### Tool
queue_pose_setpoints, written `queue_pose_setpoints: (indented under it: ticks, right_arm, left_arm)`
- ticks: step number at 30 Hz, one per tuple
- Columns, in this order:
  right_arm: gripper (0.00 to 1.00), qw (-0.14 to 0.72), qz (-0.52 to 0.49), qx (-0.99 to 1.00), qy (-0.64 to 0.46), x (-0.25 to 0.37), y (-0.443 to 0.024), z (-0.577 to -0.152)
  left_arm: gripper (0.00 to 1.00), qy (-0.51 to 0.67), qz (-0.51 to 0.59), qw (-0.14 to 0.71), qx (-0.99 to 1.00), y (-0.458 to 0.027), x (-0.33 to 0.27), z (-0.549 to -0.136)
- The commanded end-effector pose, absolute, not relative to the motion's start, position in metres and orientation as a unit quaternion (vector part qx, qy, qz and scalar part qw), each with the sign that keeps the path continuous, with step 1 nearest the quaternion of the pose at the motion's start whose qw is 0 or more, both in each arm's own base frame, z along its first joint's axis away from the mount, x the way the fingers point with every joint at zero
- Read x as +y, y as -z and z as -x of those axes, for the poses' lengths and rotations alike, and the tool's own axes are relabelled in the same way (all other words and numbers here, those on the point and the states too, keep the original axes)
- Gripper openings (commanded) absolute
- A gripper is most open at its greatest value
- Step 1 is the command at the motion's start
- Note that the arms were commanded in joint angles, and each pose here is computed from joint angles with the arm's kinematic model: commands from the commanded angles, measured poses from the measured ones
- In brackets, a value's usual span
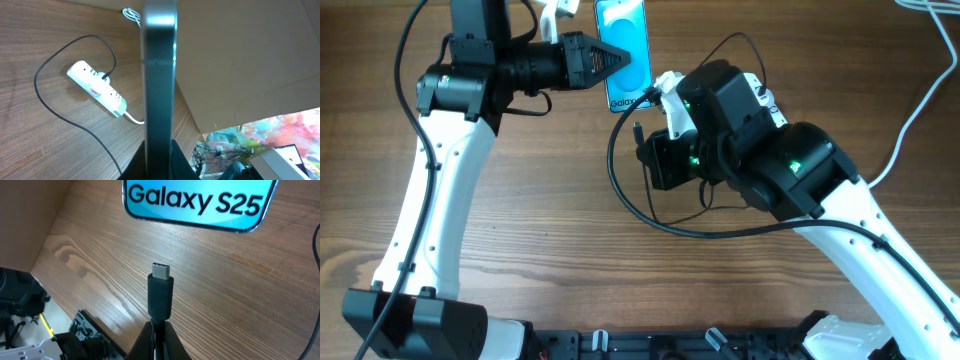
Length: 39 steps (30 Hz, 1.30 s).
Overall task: Plug charger to phone and switch on socket
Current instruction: 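Push the USB-C plug up into the phone's bottom port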
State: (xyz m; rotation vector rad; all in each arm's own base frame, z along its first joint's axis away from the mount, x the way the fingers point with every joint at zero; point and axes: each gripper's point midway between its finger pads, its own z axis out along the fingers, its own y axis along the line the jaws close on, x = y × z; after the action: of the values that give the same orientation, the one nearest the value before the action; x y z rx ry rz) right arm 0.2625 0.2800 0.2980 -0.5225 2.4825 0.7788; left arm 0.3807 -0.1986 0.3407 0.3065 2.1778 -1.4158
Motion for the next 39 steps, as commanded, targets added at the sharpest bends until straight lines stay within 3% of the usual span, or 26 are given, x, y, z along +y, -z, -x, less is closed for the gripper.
queue_pose_setpoints:
  ticks: [1, 5, 39]
  right_arm:
    - [0.05, 0.257, 0.186, 0.904, -0.285, 0.28, -0.308, -0.265]
    - [0.05, 0.24, 0.175, 0.913, -0.28, 0.285, -0.294, -0.271]
    - [0.05, 0.308, 0.157, 0.897, -0.274, 0.285, -0.312, -0.301]
  left_arm:
    - [0.04, 0.538, -0.104, 0.252, 0.798, -0.35, -0.201, -0.379]
    - [0.04, 0.553, -0.081, 0.234, 0.796, -0.354, -0.202, -0.379]
    - [0.04, 0.571, -0.119, 0.219, 0.782, -0.356, -0.206, -0.364]
